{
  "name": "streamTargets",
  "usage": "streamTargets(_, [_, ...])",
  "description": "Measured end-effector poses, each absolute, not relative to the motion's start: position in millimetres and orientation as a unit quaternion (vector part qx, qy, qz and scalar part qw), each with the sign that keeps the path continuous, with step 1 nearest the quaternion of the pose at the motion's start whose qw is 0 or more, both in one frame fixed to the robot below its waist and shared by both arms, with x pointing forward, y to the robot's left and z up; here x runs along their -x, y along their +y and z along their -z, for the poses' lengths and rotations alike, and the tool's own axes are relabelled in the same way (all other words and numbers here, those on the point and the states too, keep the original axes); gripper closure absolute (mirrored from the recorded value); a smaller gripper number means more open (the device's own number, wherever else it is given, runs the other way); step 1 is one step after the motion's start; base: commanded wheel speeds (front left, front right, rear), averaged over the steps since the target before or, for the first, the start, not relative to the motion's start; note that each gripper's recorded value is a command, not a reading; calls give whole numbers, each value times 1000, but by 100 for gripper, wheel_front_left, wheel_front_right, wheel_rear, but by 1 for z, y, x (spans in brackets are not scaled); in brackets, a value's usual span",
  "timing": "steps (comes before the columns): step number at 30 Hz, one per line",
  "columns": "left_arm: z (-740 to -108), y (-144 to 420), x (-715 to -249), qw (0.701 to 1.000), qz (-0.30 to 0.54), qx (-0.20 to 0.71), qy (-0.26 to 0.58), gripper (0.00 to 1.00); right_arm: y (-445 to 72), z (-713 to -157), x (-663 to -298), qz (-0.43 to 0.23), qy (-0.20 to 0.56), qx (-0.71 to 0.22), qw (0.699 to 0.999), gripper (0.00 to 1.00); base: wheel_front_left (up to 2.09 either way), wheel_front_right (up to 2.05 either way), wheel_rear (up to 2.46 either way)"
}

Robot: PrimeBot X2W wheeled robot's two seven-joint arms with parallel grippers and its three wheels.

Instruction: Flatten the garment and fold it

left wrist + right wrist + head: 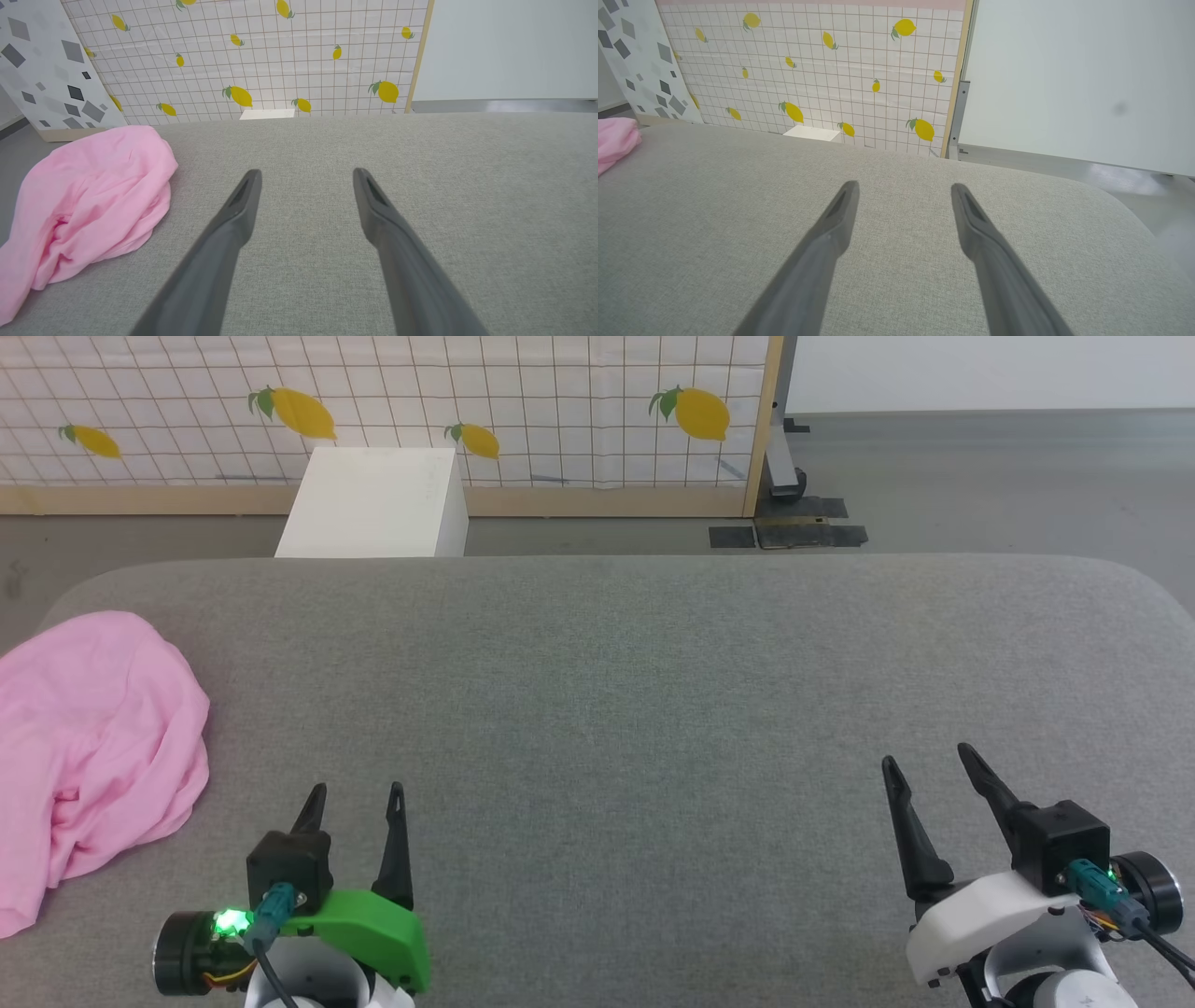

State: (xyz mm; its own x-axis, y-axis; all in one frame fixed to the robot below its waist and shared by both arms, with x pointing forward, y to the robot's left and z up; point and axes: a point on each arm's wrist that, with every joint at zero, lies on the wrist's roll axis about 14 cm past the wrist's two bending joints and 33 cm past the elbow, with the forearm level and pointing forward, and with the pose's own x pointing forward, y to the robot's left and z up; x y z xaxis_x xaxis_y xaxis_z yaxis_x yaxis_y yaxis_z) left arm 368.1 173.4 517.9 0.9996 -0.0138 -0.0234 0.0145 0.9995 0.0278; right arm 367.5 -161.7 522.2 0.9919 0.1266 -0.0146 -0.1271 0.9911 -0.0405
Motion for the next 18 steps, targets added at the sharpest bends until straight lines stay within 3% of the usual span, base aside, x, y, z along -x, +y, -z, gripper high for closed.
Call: streamTargets(18, [-516,167,-369,1000,9,-1,5,0,-163,-522,-368,-61,-5,9,998,0,0,0,0])
